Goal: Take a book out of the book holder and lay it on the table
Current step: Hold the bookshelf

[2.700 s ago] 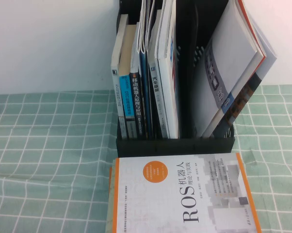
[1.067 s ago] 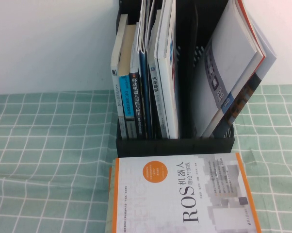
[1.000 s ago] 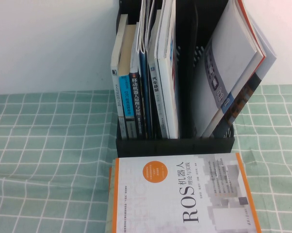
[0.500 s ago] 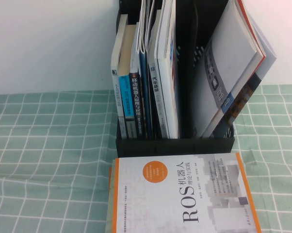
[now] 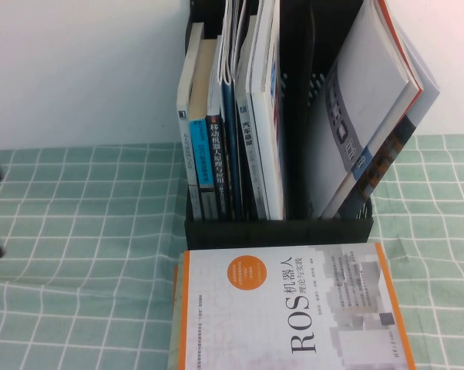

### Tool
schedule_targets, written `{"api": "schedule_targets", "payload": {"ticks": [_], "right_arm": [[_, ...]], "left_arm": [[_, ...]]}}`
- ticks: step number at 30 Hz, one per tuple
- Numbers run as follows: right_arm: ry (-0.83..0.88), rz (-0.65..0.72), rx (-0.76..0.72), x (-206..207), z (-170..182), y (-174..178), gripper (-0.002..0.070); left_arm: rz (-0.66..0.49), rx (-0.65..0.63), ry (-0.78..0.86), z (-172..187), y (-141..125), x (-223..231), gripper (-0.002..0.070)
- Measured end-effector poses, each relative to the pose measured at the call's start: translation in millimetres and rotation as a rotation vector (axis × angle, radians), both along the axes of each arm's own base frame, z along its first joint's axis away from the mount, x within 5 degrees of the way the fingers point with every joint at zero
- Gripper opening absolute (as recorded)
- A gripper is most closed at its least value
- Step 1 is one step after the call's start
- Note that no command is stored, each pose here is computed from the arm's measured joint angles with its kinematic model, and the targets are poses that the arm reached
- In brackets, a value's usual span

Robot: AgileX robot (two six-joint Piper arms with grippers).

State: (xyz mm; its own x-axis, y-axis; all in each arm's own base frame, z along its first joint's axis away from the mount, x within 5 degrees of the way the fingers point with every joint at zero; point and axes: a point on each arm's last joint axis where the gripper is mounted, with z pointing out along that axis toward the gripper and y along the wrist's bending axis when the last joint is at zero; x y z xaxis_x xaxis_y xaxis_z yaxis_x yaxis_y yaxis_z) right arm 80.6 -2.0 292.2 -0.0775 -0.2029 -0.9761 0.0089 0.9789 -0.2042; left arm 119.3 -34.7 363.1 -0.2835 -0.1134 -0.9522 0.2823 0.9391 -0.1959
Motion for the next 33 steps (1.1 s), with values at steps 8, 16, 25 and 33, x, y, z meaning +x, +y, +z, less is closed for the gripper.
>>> {"api": "schedule_targets", "payload": {"ticks": [8, 16, 25, 33], "right_arm": [[-0.074, 0.01, 0.022, 37.4, 4.9, 0.3, -0.0002], [-0.174, 0.203, -0.006, 70.7, 4.7, 18.8, -0.0002], [-0.239, 0.491, 0.123, 116.1, -20.5, 43.3, 0.0093], [-0.125, 0.473, 0.216, 141.9, -53.9, 42.8, 0.0324]], "left_arm": [[-0.403, 0.004, 0.036, 18.8, -77.5, 69.9, -0.0001], [-0.569, 0.042, 0.108, -10.4, -184.9, 117.9, -0.0003], [-0.634, -0.024, 0.193, -26.0, -253.0, 165.7, -0.0003], [-0.676, -0.113, 0.317, -39.5, -287.5, 192.6, -0.0003]]}}
